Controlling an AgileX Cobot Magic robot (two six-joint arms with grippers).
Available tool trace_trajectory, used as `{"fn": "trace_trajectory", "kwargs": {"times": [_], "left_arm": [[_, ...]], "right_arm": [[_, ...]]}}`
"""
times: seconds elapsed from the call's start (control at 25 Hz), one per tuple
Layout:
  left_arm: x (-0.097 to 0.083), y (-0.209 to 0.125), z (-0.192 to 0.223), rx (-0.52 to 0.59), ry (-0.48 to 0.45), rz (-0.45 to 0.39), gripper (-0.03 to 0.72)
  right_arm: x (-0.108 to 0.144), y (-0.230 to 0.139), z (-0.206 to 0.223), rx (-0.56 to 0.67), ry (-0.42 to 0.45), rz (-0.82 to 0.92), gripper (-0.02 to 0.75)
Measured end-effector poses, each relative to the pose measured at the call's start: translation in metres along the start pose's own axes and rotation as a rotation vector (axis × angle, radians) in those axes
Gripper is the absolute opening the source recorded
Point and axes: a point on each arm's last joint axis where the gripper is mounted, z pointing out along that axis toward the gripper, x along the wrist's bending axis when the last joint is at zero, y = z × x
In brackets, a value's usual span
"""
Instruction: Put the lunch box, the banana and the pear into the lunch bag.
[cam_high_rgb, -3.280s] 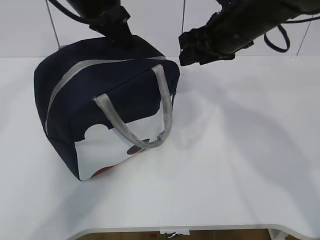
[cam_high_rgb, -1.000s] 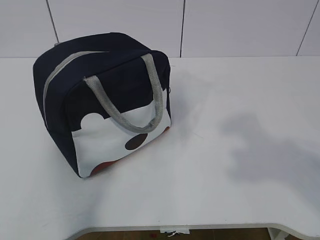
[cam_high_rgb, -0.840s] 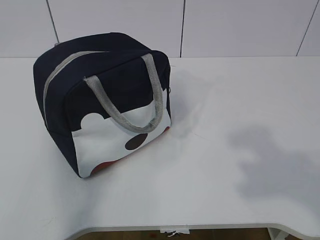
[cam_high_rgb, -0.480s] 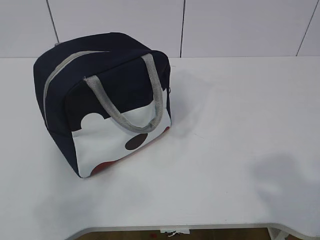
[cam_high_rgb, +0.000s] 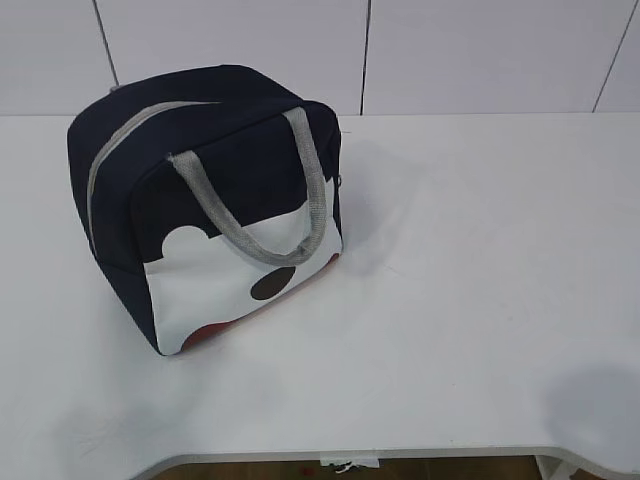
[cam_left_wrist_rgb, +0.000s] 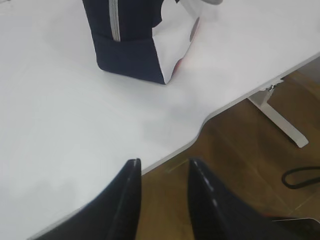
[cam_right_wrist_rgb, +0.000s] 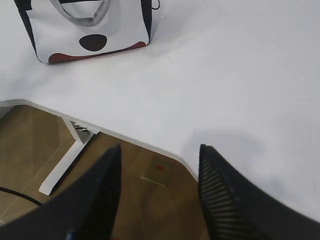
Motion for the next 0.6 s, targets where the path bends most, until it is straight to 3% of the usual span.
{"fn": "trace_trajectory", "kwargs": {"times": [0.2, 0.6], "left_arm": [[0.000, -0.004, 0.013, 0.009, -0.009, -0.009, 0.244], [0.004, -0.003, 0.020, -0.031, 0.029, -0.064, 0.244]], "right_arm": [[-0.006, -0.002, 0.001, 0.014, -0.060, -0.002, 0.395], [-0.007, -0.008, 0.006, 0.057, -0.068, 0.046, 0.395]]}}
